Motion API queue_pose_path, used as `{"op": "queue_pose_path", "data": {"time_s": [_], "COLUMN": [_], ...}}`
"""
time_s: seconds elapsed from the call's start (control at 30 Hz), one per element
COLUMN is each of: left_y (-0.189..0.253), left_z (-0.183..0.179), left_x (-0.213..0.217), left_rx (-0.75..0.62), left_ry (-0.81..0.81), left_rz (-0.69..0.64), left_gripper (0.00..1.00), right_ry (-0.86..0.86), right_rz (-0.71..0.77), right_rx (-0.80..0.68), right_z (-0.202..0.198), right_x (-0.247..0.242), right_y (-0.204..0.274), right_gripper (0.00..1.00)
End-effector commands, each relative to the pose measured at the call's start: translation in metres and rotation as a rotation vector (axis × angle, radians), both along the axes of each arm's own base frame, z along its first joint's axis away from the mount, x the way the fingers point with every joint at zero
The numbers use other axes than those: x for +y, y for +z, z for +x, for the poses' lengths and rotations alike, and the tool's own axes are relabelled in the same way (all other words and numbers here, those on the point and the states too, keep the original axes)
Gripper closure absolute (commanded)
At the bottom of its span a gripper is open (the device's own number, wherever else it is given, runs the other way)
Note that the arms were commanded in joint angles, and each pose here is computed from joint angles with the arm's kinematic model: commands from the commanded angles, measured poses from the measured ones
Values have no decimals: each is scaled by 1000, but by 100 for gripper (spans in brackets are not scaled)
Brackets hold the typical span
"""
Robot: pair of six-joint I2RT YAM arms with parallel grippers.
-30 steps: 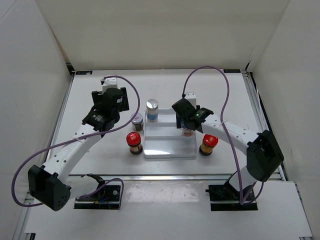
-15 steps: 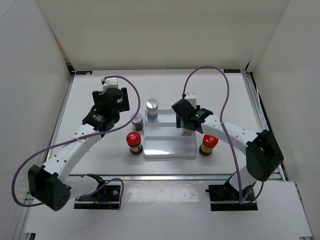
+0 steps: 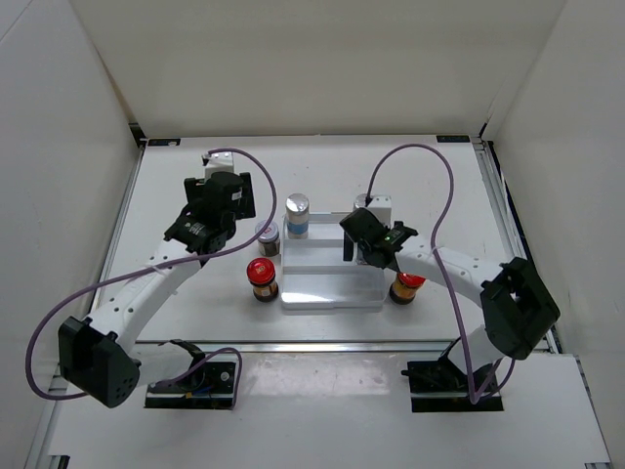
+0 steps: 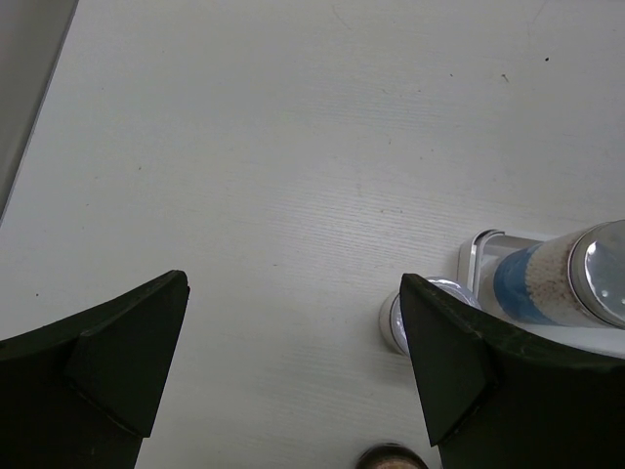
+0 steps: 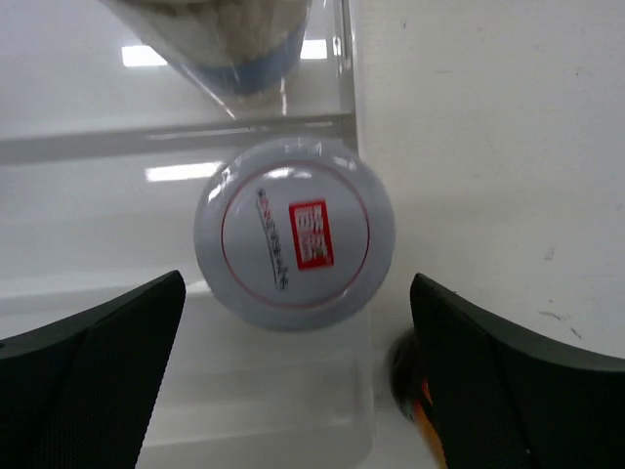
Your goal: Organize the condiment bottles
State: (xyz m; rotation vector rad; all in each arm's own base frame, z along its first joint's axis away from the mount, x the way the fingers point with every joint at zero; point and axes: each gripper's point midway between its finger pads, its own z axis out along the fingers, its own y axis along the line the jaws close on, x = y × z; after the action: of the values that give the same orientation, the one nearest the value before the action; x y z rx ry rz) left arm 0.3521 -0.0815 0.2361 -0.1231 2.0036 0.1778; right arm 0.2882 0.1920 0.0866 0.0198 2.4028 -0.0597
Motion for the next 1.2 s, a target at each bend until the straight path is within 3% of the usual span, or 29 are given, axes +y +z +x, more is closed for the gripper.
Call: {"op": "queue_pose_path", "data": {"time_s": [0.0,0.13,0.4,0.7,0.87,1.17], "left_y": [-5,-14,-23,-72,-96,-118], "left_z": [-1,-2,-6,-3,-3,7], "left_x": [-4,-14,-38,-79,-86,-90], "left_rx": [13,43,77,228,295,348], "left_ry": [-20,-52,-150,-287,-308,-309], "left_rz": [0,9,14,4,16,39], "left_gripper": [0,0,0,0,0,0], "right_ry": [-14,-64,61,18,-25,-4], "right_rz": [-19,-86,-214,-182,-161,-166], "right_rx": [28,-31,-86,-102,-169,-128], "right_z": [-22,-20,-51,-100,-100,-98], "right_x": [-8,-20,-70,-128,-138,-129], "right_y": [8,74,157,113,125,117], "right_gripper": [0,0,0,0,0,0]}}
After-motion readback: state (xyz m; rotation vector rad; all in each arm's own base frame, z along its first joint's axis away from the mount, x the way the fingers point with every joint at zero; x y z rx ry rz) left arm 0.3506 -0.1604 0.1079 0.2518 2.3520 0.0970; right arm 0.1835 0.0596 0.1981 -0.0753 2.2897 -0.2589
